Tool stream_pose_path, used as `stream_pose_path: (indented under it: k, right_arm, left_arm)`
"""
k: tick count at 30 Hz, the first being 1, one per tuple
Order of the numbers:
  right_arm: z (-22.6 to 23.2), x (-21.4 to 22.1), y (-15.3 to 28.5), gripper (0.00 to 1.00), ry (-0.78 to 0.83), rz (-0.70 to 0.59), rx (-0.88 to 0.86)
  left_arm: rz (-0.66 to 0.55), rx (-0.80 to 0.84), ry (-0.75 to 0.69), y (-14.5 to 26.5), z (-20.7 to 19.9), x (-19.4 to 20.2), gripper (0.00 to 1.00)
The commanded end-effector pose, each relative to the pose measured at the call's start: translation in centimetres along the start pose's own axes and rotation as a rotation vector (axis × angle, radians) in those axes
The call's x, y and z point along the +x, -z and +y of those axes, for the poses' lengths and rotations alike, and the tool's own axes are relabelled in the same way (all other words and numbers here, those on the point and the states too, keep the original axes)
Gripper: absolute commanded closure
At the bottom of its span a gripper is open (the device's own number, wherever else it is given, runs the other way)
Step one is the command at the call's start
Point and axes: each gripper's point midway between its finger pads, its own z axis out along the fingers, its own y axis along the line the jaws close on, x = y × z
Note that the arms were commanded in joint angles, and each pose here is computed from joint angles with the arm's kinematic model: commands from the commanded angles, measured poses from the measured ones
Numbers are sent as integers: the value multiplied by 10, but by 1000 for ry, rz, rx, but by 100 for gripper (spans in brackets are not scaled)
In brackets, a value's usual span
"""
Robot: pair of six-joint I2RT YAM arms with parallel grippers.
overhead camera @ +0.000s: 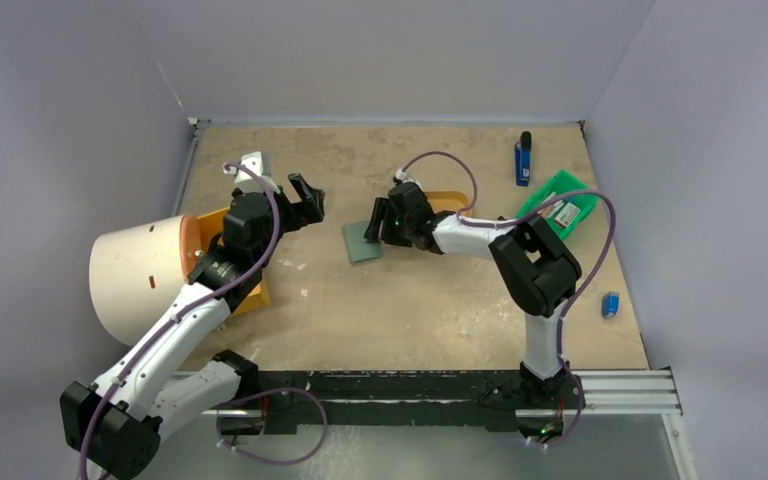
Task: Put the credit cards into the card holder
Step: Move the card holder to the center of the board.
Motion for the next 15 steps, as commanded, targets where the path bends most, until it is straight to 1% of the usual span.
stream_pose_path:
  k: [1,5,11,15]
  right_arm:
    - [14,-12,1,36,19,-15,-19]
    - [14,-3,-4,41,22,15,-35]
    - [10,17,-2,53,37,56,-40]
    - [3,29,2,65,52,76,-29]
  left_arm:
    - [-60,25,4,3,-7,-16,9]
    - [-65,22,2,4,-7,-17,9]
    - [-67,24,1,5,-8,-18,9]
    - [-63,25,1,4,-8,-16,9]
